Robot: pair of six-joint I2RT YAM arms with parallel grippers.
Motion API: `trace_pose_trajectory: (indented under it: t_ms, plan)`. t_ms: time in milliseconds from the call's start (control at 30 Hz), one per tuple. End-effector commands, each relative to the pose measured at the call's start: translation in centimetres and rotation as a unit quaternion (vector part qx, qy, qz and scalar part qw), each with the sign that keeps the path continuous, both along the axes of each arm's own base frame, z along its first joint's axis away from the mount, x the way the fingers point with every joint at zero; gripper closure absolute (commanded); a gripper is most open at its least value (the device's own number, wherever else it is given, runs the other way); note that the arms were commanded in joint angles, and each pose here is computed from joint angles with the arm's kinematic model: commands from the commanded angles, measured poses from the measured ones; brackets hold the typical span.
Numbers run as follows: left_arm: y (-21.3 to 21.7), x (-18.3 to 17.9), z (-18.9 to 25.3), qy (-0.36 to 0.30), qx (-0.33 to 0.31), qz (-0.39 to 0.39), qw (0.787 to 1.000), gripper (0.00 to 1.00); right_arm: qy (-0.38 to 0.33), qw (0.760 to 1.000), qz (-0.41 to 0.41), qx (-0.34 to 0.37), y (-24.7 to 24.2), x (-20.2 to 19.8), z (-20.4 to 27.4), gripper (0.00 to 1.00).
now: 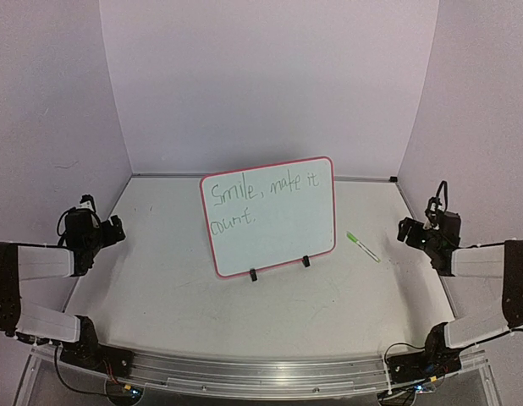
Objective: Write a sentence on the whiteboard
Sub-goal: Reset both arms
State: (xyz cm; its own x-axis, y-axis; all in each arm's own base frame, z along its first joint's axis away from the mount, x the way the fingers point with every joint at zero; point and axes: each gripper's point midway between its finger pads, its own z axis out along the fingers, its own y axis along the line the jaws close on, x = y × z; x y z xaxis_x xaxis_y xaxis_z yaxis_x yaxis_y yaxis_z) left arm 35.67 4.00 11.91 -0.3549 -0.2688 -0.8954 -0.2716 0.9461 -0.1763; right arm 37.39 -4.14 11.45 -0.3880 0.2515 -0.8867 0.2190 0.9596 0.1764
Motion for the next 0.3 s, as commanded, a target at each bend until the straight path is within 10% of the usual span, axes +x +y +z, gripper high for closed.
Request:
trace_pose_trajectory:
  t_ms: [0, 267]
  plan:
    - [0.7, 0.6, 2.8, -0.061, 0.019, 0.013, 0.998, 0.02, -0.049, 0.998, -0.023, -0.017, -1.0, 0.6, 2.3, 0.02]
    - [0.2, 1.2, 1.8, -0.047, 0.013, -0.001, 0.999, 0.02, -0.063, 0.998, -0.024, -0.015, -1.0, 0.0, 3.0, 0.02]
